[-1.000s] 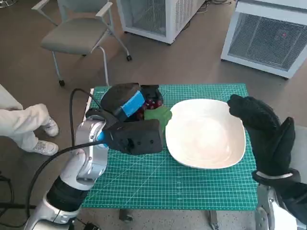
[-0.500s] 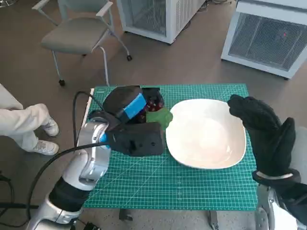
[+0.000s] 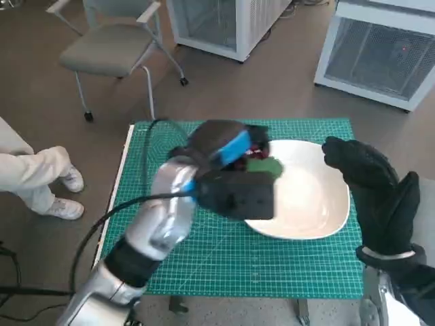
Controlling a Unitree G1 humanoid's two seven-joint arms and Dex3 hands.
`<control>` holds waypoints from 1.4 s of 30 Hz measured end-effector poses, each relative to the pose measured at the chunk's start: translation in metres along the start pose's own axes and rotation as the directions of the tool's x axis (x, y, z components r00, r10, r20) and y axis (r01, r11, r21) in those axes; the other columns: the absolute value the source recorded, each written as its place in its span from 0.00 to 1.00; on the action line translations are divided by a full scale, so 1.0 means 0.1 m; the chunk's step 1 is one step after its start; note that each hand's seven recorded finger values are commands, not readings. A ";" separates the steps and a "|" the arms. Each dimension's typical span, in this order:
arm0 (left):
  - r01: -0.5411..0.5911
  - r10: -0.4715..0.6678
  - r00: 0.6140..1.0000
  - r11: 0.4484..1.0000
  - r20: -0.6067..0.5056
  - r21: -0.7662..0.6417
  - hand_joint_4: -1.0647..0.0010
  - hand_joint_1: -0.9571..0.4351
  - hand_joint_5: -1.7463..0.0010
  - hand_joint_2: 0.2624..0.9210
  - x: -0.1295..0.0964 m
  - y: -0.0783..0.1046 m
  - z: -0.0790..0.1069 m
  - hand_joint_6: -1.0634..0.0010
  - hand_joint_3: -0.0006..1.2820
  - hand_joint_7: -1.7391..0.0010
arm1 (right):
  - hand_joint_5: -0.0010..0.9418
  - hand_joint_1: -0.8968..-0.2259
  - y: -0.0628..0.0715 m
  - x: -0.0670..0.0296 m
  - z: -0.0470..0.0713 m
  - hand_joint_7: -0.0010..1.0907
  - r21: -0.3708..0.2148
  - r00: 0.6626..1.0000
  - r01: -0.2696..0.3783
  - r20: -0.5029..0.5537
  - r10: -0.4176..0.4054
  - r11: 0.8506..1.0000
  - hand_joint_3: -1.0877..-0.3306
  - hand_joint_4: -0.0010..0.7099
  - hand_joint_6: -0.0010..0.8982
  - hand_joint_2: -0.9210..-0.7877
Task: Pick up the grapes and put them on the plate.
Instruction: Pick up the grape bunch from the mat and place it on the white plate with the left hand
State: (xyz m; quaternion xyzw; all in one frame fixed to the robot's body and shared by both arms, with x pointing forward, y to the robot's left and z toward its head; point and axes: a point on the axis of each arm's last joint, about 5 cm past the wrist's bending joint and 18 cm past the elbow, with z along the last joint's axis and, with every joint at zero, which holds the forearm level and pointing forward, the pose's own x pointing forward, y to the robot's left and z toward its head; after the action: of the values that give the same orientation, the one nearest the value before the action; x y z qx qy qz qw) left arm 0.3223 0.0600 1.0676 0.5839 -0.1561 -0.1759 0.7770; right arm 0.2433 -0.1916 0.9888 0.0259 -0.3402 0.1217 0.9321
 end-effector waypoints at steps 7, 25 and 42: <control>0.024 -0.026 0.998 0.999 0.063 0.041 0.53 0.69 0.07 0.67 0.16 -0.04 0.18 0.41 0.44 0.39 | 0.41 0.59 -0.02 -0.057 0.03 0.82 -0.011 1.000 0.019 -0.001 -0.019 1.000 0.66 0.46 0.20 0.00; 0.156 -0.156 0.980 0.988 0.122 0.011 0.65 0.69 0.10 0.75 0.38 -0.24 0.49 0.63 0.47 0.14 | 0.41 0.60 -0.06 -0.136 0.12 0.82 -0.039 0.998 0.061 0.019 -0.060 0.997 0.67 0.47 0.21 0.00; 0.176 -0.176 0.975 0.984 0.132 0.017 0.64 0.95 0.00 0.54 0.40 -0.26 0.58 0.58 0.71 0.72 | 0.42 0.61 -0.05 -0.152 0.13 0.81 -0.042 0.997 0.076 0.019 -0.076 0.996 0.66 0.47 0.21 0.00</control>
State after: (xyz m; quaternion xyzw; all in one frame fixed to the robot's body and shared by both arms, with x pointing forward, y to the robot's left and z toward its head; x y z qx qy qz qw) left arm 0.3299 -0.0141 1.0597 0.5844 -0.1557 -0.2822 0.7447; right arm 0.2250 -0.2009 0.9892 0.0200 -0.3497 0.0787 0.9333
